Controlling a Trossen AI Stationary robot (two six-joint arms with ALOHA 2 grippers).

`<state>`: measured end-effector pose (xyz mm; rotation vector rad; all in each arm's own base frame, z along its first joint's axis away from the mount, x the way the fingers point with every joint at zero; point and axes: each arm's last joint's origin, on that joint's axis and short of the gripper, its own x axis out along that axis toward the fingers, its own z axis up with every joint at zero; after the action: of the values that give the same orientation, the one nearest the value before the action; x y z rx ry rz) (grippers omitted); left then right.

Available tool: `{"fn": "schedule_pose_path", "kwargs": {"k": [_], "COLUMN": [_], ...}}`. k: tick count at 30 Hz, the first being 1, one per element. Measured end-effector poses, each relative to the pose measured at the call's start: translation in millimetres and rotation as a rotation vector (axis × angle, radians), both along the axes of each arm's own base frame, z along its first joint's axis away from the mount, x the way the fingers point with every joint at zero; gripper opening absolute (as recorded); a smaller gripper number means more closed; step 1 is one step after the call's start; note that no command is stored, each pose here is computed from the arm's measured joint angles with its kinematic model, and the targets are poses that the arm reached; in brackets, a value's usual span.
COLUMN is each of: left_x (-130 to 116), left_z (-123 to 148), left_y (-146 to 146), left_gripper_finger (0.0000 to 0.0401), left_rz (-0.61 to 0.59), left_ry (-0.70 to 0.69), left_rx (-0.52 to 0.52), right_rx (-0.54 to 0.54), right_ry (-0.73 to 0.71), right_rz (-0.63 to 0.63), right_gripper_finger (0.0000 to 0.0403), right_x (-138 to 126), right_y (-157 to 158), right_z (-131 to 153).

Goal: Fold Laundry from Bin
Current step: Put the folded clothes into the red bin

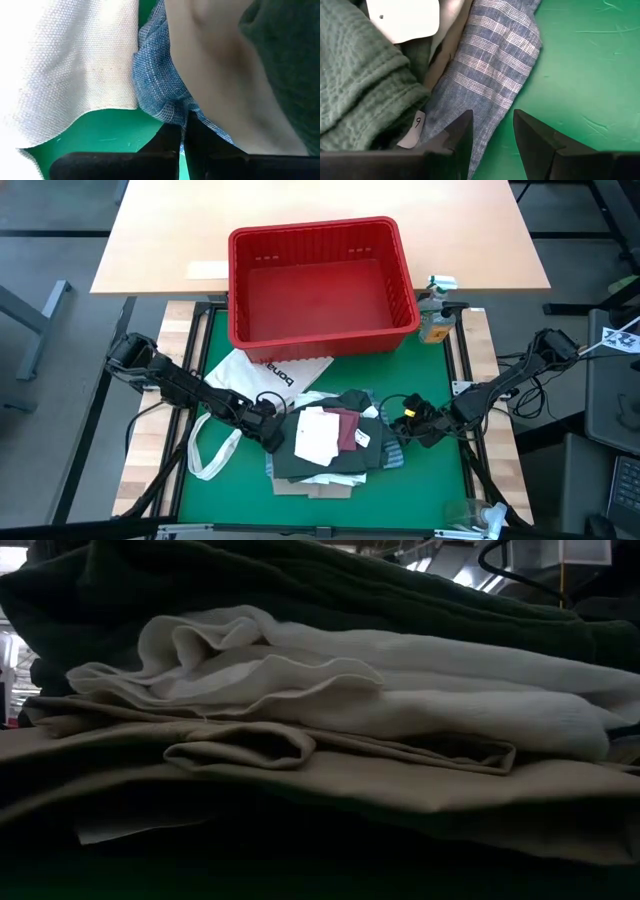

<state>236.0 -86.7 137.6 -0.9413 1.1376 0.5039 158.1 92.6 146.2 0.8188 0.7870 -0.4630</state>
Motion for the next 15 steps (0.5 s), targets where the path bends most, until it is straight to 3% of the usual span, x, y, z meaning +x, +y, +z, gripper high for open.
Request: {"fn": "schedule_pose_path", "kwargs": {"k": [8,15], "left_x": [0.2,0.2], "left_z": [0.2,0.3], "left_y": [0.0,0.0], "left_gripper_finger": [0.0003,0.0003], "left_rz": [0.000,0.000], "left_ry": [-0.001,-0.001], "left_rx": [0.000,0.000], "right_rx": [-0.004,-0.035], "right_ry": [-0.002,-0.034], "right_rz": [-0.003,-0.056], "right_gripper_finger": [0.0144,0.0203], "right_x": [0.0,0.5], "right_y": [-0.1,-1.9], "right_z": [0.0,0.7]}}
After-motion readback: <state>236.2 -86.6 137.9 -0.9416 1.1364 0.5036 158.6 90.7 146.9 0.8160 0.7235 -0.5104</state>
